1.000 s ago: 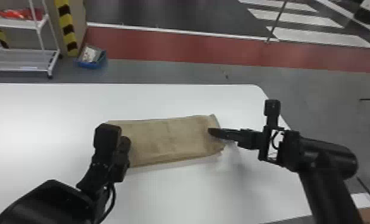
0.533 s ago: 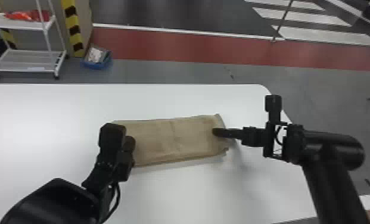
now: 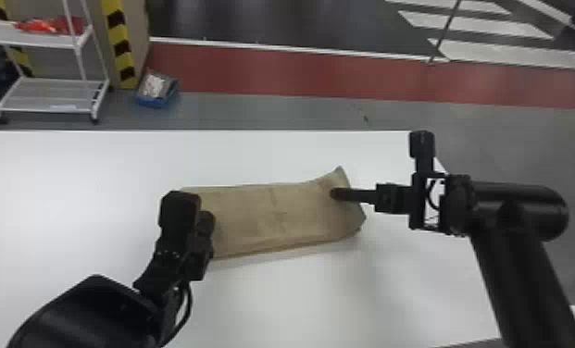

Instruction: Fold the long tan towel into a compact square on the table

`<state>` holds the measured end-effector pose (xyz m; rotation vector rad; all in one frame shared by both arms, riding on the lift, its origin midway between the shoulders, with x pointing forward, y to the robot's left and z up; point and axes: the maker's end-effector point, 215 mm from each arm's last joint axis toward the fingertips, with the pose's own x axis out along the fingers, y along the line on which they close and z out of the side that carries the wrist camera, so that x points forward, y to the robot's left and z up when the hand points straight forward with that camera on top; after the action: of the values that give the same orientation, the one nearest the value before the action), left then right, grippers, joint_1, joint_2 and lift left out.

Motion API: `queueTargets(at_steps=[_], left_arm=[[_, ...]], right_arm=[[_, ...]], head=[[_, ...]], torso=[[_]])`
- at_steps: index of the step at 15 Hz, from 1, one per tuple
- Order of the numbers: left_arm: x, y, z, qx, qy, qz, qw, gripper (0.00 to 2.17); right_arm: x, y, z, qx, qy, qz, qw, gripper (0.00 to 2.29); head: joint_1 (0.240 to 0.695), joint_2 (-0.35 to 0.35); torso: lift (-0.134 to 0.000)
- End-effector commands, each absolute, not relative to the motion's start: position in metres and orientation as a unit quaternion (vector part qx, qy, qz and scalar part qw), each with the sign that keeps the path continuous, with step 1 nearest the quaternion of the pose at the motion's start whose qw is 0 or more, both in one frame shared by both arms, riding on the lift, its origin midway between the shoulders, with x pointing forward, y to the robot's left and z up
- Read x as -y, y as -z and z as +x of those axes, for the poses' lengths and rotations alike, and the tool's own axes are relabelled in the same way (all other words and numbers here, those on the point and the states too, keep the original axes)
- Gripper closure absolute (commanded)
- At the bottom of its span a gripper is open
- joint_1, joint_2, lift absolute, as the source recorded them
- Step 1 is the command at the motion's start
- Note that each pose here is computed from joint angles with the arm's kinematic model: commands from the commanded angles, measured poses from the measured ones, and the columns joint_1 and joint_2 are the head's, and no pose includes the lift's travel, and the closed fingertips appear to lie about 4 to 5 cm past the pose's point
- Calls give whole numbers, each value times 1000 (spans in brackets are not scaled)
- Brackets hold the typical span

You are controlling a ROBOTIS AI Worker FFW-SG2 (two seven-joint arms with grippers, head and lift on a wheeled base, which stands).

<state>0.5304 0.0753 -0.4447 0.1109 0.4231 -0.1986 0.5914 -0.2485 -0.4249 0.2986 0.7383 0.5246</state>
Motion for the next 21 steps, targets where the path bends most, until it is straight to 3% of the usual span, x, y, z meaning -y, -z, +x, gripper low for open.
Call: queueTargets(at_steps=[1,3,4,13,21], left_arm=[[-76,446,529,-212,98,55,971,2142],[-76,454,525,-226,99,59,967,2142],[-76,455,525,-226,99,59,967,2142],[-76,456,522,-227,100,59,967,2142],[-79,455,523,-228,98,61,967,2142]], right_arm=[[244,428,588,-370,-254,147,882,812],[248,441,577,-394,-242,141,875,296],[251,442,576,-401,-237,135,875,242],[231,424,589,-455,-229,64,858,255],[240,435,577,-501,-208,52,838,255]], head=[[695,-169],[695,-165],[695,-165],[695,-161],[695,-149]], torso=[[-125],[-125],[-125],[-125],[-125]])
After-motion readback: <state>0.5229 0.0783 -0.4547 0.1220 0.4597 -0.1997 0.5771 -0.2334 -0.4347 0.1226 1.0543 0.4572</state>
